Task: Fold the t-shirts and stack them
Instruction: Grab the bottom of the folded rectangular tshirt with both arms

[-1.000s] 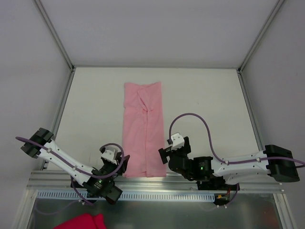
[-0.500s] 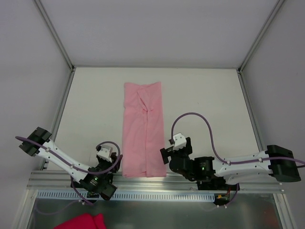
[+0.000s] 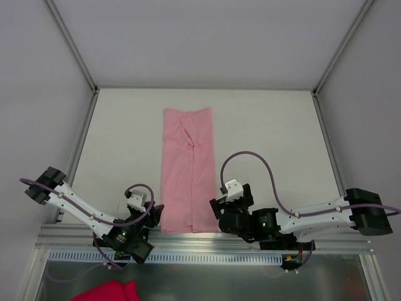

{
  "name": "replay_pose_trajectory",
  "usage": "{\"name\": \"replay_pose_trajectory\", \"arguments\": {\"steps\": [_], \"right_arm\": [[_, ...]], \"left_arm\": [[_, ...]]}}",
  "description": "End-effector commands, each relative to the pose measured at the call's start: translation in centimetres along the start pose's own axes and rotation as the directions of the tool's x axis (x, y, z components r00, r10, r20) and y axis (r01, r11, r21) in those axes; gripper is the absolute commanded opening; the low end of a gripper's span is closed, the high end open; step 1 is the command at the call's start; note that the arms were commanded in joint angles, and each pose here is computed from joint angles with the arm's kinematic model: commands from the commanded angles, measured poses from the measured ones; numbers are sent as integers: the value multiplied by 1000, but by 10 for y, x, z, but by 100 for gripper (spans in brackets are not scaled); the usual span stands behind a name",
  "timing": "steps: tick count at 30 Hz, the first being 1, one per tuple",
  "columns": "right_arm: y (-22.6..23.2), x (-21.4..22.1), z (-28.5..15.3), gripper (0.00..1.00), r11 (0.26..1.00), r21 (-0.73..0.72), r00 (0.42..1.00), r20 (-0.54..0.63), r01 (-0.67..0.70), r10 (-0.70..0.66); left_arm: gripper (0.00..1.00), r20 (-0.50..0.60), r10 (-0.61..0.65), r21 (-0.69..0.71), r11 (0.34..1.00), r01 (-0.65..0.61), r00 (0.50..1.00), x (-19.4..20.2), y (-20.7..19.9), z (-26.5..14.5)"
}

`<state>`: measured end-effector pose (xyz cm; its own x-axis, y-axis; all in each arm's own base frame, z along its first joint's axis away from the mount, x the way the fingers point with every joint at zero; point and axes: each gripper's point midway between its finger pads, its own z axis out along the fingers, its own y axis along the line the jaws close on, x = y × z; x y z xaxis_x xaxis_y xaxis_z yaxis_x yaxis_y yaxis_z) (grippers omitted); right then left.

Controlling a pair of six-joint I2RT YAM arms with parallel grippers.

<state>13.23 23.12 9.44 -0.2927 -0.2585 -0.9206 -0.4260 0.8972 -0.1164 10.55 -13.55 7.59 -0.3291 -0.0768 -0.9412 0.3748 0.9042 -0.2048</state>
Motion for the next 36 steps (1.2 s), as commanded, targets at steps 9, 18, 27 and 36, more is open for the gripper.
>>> {"name": "replay_pose_trajectory", "arguments": {"steps": [9, 18, 27, 36], "right_arm": [[4, -17, 0, 100, 999, 24, 998, 44, -41, 40], [9, -18, 1, 100, 999, -1, 998, 52, -44, 44], [16, -24, 2, 100, 1000, -13, 998, 63, -22, 23], [24, -33, 2, 100, 999, -41, 996, 79, -27, 30]], "left_arm": [[51, 186, -343, 13, 938, 346, 921, -115, -15, -9], [59, 191, -371, 60, 928, 367, 909, -155, -23, -18], [66, 100, -243, -85, 964, 252, 965, -176, -17, -24], [66, 78, 59, -101, 994, -51, 995, -277, -51, -47]]}}
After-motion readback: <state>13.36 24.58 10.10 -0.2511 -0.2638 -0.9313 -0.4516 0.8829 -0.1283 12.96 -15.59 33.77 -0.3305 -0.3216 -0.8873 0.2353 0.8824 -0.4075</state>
